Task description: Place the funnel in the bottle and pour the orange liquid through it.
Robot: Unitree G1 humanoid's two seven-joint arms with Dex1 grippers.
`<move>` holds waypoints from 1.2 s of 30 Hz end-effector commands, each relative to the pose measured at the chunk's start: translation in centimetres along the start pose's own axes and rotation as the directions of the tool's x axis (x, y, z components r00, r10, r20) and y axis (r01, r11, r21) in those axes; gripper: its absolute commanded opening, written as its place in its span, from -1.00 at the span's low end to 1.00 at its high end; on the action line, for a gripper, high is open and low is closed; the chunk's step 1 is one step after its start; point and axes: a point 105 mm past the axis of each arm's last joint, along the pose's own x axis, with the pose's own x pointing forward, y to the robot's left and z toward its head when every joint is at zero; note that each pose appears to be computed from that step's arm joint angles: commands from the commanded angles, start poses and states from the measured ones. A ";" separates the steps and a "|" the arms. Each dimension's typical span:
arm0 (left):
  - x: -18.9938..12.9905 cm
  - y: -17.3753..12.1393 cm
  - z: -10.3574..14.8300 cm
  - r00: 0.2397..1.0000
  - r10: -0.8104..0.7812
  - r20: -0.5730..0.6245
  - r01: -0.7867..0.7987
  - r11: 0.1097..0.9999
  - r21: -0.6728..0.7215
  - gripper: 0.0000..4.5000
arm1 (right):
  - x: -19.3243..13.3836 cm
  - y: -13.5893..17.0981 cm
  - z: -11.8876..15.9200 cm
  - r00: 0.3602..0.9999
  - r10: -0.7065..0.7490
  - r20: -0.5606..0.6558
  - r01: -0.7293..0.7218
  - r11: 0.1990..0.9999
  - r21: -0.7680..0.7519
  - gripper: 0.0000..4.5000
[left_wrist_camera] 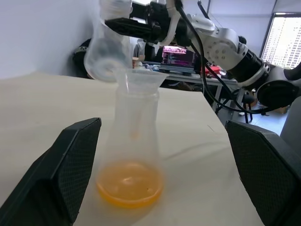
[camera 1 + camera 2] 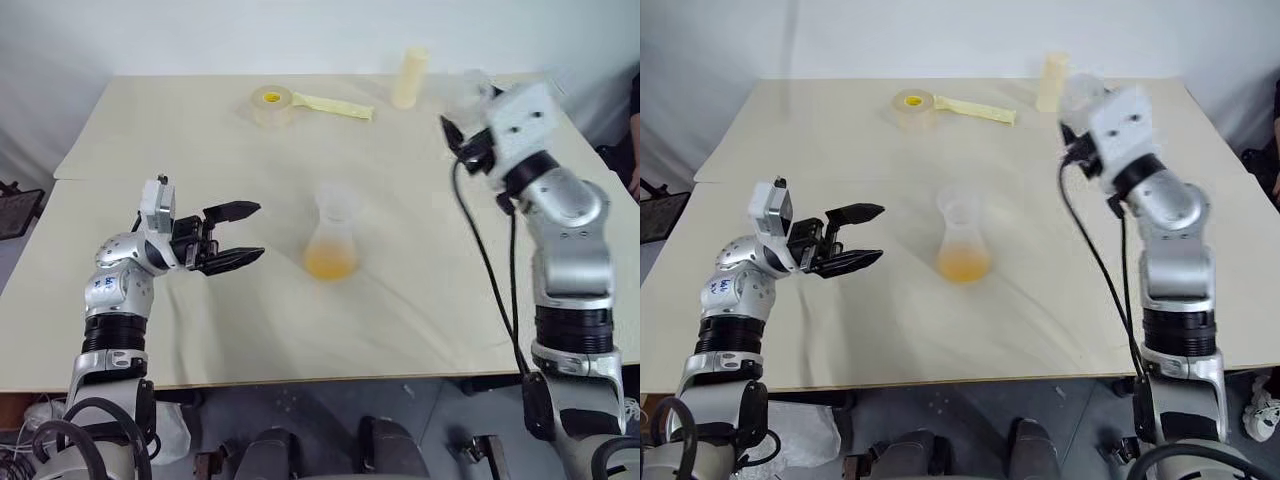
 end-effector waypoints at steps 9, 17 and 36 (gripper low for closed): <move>0.4 0.7 0.2 0.999 0.035 -0.035 -0.035 0.999 0.015 1.00 | -5.0 -6.3 -6.1 0.948 -0.303 -0.101 0.318 0.868 0.382 0.08; -0.1 2.0 -0.5 0.980 0.157 -0.125 -0.154 0.988 0.033 1.00 | -5.2 -5.5 -7.5 0.952 -0.284 -0.118 0.307 0.874 0.377 0.52; -0.6 1.5 -1.5 0.936 0.223 -0.273 -0.244 0.969 -0.043 1.00 | -3.6 -7.6 -1.3 0.963 -0.253 0.091 0.212 0.922 0.324 0.99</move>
